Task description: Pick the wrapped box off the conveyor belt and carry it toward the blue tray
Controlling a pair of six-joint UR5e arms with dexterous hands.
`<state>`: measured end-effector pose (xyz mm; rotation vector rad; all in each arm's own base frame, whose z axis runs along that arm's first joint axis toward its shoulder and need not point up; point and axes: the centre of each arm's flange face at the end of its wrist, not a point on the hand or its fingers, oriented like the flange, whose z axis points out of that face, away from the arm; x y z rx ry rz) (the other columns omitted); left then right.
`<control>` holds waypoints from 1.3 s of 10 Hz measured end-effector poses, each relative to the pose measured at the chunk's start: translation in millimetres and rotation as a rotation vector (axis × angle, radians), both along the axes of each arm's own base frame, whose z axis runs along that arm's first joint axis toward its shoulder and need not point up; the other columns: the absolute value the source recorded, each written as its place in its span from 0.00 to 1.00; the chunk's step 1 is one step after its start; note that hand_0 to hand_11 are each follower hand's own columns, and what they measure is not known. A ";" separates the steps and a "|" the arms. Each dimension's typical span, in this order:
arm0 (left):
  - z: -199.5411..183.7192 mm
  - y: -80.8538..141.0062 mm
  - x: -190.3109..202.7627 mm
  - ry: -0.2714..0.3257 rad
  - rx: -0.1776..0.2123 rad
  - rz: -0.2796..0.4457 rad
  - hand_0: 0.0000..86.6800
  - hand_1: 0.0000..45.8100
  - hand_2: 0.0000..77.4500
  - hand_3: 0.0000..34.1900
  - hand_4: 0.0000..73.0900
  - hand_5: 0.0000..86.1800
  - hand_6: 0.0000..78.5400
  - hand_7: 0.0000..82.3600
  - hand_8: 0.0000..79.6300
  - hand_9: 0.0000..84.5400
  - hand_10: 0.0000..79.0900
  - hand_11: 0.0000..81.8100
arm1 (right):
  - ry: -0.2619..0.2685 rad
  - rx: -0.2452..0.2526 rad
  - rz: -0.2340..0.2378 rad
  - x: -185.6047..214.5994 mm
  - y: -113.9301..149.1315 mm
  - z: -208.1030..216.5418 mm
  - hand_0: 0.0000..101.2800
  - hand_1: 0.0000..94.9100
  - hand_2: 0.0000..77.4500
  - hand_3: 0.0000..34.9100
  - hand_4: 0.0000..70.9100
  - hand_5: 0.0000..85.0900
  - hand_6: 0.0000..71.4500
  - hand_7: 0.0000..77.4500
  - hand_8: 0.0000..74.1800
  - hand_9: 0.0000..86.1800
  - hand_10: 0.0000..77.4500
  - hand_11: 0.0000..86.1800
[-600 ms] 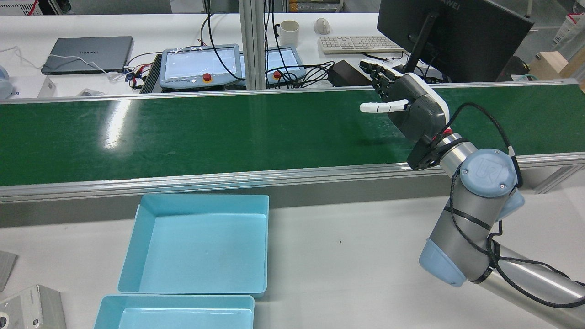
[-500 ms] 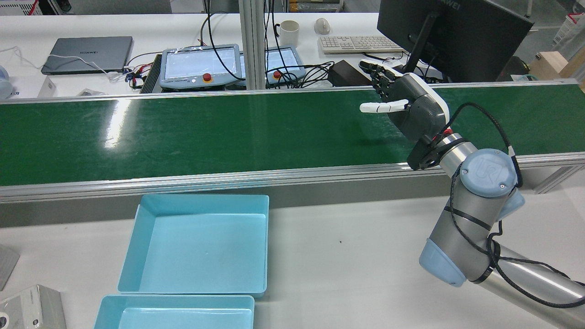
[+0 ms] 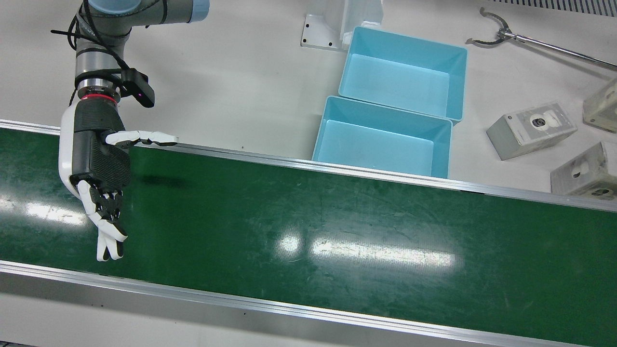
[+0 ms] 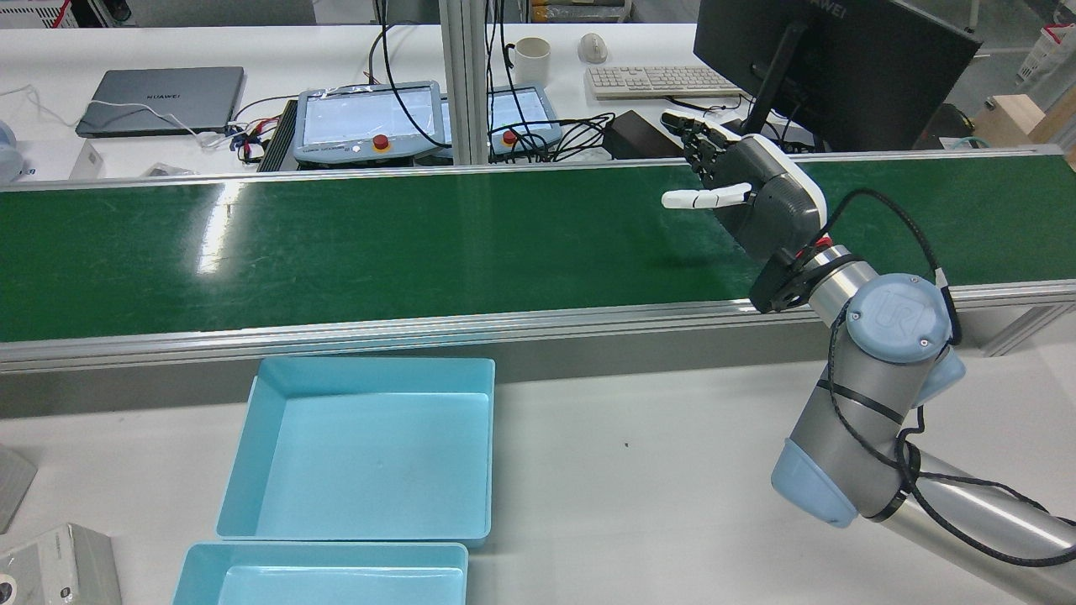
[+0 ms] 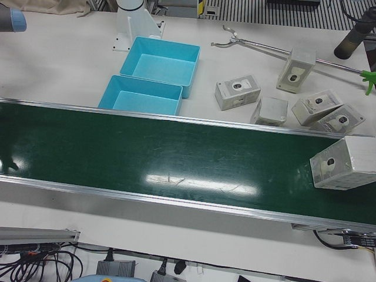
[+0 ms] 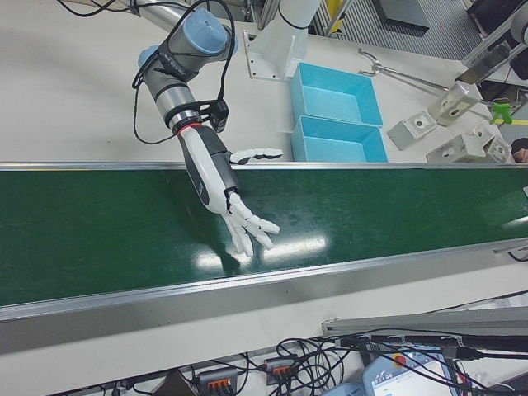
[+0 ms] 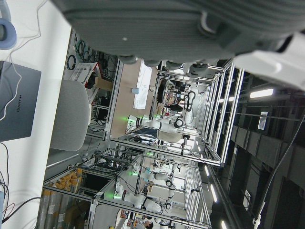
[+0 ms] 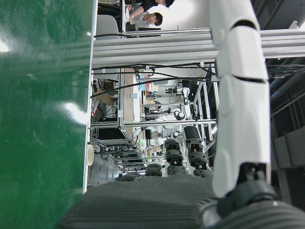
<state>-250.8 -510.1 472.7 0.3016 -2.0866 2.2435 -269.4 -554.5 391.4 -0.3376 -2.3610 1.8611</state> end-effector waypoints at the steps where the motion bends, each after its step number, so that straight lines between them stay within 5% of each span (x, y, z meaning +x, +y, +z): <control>1: 0.0 0.0 0.0 0.000 0.000 0.000 0.00 0.00 0.01 0.00 0.00 0.01 0.01 0.01 0.01 0.01 0.01 0.01 | 0.000 0.000 0.000 0.0 0.0 -0.1 0.48 0.18 0.16 0.00 0.14 0.21 0.05 0.04 0.00 0.04 0.00 0.01; 13: 0.0 0.0 0.0 0.000 0.000 0.000 0.00 0.00 0.01 0.00 0.00 0.01 0.01 0.01 0.01 0.00 0.01 0.01 | -0.002 0.001 0.000 0.1 0.2 -0.4 0.48 0.18 0.15 0.00 0.15 0.21 0.05 0.04 0.01 0.04 0.00 0.01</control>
